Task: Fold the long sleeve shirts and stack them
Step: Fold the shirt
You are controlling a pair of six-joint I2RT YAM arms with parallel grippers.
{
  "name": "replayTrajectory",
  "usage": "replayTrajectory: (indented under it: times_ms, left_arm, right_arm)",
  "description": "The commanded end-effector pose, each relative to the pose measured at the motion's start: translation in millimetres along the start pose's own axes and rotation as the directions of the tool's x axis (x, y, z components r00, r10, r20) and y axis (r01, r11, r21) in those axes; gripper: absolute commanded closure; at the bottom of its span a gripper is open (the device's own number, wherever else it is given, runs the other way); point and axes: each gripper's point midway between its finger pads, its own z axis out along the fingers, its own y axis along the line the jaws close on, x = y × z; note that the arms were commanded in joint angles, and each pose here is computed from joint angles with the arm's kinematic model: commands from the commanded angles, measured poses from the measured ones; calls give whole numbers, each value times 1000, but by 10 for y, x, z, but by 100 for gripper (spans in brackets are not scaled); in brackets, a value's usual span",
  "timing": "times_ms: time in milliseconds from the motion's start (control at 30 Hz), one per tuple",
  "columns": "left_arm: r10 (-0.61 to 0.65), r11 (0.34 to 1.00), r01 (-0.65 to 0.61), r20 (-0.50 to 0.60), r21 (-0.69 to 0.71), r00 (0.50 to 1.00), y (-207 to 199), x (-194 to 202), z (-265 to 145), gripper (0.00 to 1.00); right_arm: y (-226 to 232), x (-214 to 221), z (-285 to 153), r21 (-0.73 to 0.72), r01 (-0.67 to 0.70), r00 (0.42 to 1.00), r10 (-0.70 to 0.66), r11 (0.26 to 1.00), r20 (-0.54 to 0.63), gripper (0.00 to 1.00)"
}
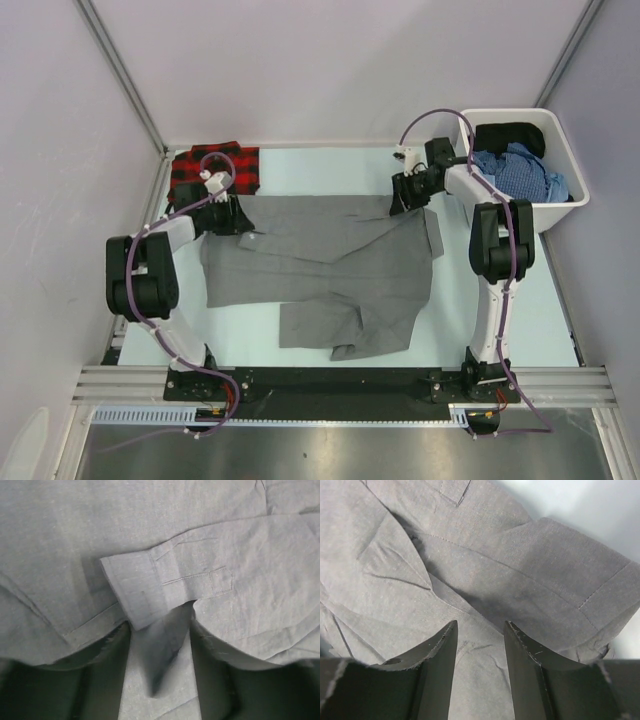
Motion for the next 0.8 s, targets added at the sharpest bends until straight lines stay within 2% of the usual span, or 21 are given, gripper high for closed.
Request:
replayTrajectory:
  times_ms: [0, 67, 100, 167, 200, 233, 267, 300, 333, 367, 400, 467, 500, 567, 667, 767]
  left_arm:
    - [52, 998, -51, 19, -24, 998, 30, -75, -200, 39]
    - [74, 994, -73, 13, -78, 997, 137, -86, -404, 36]
    - [154, 984, -153, 2, -96, 988, 199, -101, -501, 36]
    - [235, 970, -238, -72, -40, 969, 91, 66, -637, 36]
    - [386, 922, -388, -73, -6, 919, 22, 64, -754, 35]
    - [446, 895, -442, -88, 60, 891, -80, 185, -800, 34]
    - [461, 886, -445, -157, 128, 873, -175, 448, -921, 34]
    - [599, 799, -572, -154, 187, 786, -212, 532, -1014, 34]
    - [629, 774, -586, -186, 238, 755, -245, 756, -1077, 34]
    - [678, 732, -620, -223, 281, 700, -233, 950, -1159, 34]
    - [712, 701, -654, -223, 286, 666, -255, 1022, -1234, 34]
    - [743, 666, -646, -255, 374, 618, -319, 1437, -1344, 33]
    - [794, 605, -688, -231, 401, 563, -323, 1508, -1369, 33]
    - [823, 565, -707, -230, 425, 519, -328, 1725, -1416, 33]
    - [836, 548, -705, -262, 451, 483, -282, 1947, -1450, 33]
    - [829, 560, -701, -286, 442, 481, -233, 2030, -1449, 34]
  right_arm:
    - [122, -273, -403, 32, 87, 995, -88, 996, 54, 52]
    - [172, -242, -560, 52, 124, 991, -127, 991, 50, 52]
    - [200, -213, -611, 53, 141, 989, -143, 989, 44, 52]
    - [357, -45, -741, 10, 181, 983, -181, 984, 16, 52]
    - [437, 29, -782, -20, 196, 981, -196, 980, 9, 52]
    - [602, 224, -863, -76, 240, 971, -240, 968, 0, 51]
    - [681, 334, -888, -99, 272, 962, -273, 957, -2, 50]
    - [761, 489, -919, -119, 303, 952, -306, 946, -9, 48]
    - [882, 742, -980, -140, 340, 938, -346, 930, -20, 47]
    - [947, 893, -1001, -157, 397, 914, -406, 904, -23, 45]
    - [1071, 1035, -1010, -187, 434, 894, -448, 881, -35, 45]
    - [1248, 1408, -1056, -219, 490, 855, -515, 844, -68, 43]
    - [1375, 1531, -1033, -245, 517, 832, -548, 820, -79, 43]
    - [1509, 1791, -1033, -253, 549, 807, -584, 797, -87, 42]
    - [1768, 2004, -1014, -295, 580, 776, -625, 759, -85, 41]
    - [1919, 2261, -934, -339, 575, 763, -637, 745, -107, 40]
